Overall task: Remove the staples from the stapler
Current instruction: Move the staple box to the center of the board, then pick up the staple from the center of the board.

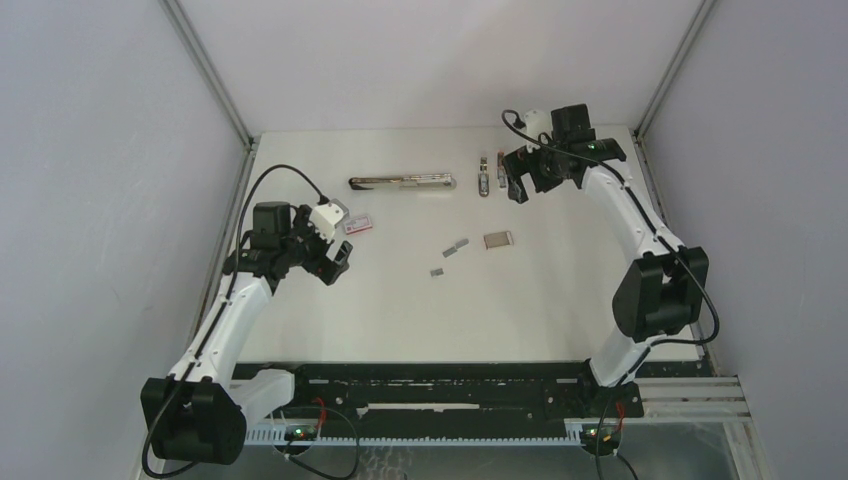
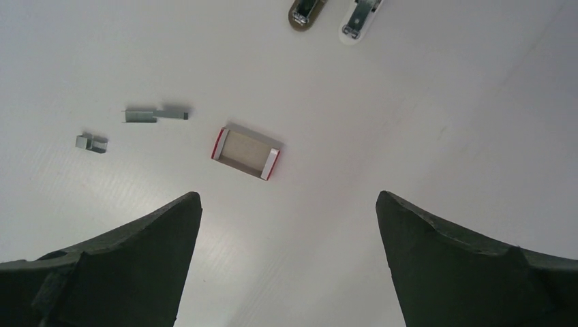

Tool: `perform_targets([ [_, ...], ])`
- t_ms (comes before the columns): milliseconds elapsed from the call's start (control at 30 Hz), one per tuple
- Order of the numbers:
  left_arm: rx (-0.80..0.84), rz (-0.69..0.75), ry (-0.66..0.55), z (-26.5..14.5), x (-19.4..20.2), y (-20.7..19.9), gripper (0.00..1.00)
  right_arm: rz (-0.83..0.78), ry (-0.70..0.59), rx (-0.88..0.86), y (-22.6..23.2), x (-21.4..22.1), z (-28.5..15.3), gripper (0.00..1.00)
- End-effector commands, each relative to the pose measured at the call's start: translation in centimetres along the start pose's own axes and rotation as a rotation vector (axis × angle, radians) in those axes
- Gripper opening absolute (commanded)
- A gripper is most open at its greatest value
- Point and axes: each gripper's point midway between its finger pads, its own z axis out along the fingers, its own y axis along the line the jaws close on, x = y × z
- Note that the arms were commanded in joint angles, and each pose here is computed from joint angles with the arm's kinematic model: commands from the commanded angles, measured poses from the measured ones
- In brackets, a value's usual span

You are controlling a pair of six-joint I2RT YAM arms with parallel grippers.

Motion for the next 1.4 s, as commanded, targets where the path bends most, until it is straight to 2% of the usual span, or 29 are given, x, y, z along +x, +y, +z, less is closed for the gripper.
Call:
perform_targets([
  [0,0.006,-0.009,-0.023,0.2,0.0,-0.1,1.0,-0.131,-0.128,0.094,-0.4,-3.4,-3.2,1.0],
  [200,0.005,-0.008,-0.024,0.2,0.0,-0.1,1.0,-0.036,-0.195,0.231,-2.6,-4.7,-5.1,1.0],
  [300,0.003,-0.008,-0.025,0.1,0.0,0.0,1.0,-0.041,-0.193,0.103,-1.3,-4.4,-4.8,1.0],
  [367,0.003,-0.008,-0.024,0.2,0.0,0.0,1.0,-0.114,-0.182,0.023,0.5,-4.1,-4.5,1.0],
  [500,0.004,-0.01,-0.019,0.3,0.1,0.0,1.0,-0.344,-0.15,-0.078,4.4,-3.1,-2.9,0.92],
  [633,0.004,-0.011,-0.016,0.3,0.2,0.0,1.0,-0.481,-0.131,-0.195,8.0,-2.1,-0.7,0.86],
  [967,-0.002,-0.01,-0.017,0.3,0.2,0.1,1.0,-0.669,-0.019,-0.472,15.6,-0.4,4.5,0.7],
  [1367,0.002,-0.012,-0.019,0.3,0.3,0.1,1.0,-0.747,0.075,-0.494,16.9,0.4,11.3,0.53],
])
